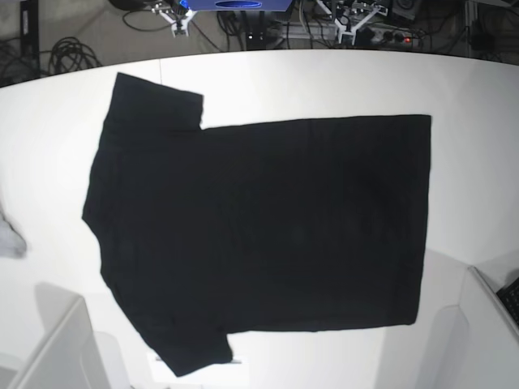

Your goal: Fold the T-shirt properly

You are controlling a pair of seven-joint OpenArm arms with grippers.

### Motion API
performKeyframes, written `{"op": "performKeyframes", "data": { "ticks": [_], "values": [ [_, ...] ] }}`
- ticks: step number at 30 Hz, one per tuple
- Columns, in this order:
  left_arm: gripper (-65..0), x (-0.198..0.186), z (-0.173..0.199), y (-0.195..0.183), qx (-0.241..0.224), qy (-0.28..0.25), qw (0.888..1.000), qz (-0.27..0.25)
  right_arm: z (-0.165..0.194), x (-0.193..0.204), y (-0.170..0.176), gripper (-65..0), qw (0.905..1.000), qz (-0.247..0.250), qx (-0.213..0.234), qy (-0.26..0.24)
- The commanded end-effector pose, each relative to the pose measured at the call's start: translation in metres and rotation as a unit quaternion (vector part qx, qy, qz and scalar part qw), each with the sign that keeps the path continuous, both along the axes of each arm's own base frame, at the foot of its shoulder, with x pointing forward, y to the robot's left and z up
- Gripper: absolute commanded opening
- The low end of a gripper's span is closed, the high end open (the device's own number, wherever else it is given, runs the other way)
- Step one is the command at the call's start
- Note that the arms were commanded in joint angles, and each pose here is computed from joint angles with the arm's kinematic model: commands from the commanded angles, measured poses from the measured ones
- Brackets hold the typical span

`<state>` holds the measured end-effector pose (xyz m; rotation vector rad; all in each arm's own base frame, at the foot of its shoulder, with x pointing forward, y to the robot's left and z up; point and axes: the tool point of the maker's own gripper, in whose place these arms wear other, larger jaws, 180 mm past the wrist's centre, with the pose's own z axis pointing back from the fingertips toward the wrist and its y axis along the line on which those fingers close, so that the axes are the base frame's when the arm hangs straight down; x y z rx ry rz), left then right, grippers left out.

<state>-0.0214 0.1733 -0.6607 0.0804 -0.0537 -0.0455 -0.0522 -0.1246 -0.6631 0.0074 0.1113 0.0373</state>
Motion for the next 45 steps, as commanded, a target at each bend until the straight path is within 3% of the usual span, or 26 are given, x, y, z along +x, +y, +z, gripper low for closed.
{"op": "performKeyframes", "data": {
  "ticks": [1,2,3,6,9,13,35,45],
  "values": [
    [-41.6,-0.003,0.000,0.004,0.004,0.003,1.000,0.001,0.000,0.005,-0.003,-48.6,0.9999,-0.002,-0.004,-0.009],
    [-34.9,-0.003,0.000,0.003,0.004,0.003,1.000,-0.002,0.000,0.004,-0.003,-59.3,0.9999,-0.002,-0.004,-0.010],
    [-30.1,-0.003,0.000,0.003,0.004,0.003,1.000,-0.004,0.000,0.004,-0.003,-65.0,0.9999,-0.002,-0.004,-0.012],
    [-26.7,-0.003,0.000,0.003,0.004,0.003,1.000,-0.004,0.000,0.004,-0.003,-65.0,0.9999,-0.002,-0.004,-0.012],
    [-37.4,-0.002,0.000,0.003,0.004,0.004,1.000,-0.004,0.000,0.005,-0.002,-65.0,0.9999,-0.003,-0.004,-0.013],
    [-65.0,0.000,0.000,0.003,0.003,-0.001,1.000,-0.004,0.000,0.005,-0.001,-65.0,0.9999,-0.003,-0.004,-0.014],
    [-65.0,-0.008,0.001,0.004,0.004,0.002,1.000,-0.008,0.000,0.012,-0.012,-65.0,0.9997,-0.001,-0.012,-0.023],
    [-65.0,-0.026,0.023,0.001,-0.001,-0.049,0.998,-0.025,0.016,-0.010,-0.024,-65.0,0.9978,0.004,-0.020,-0.063]
  ]
}}
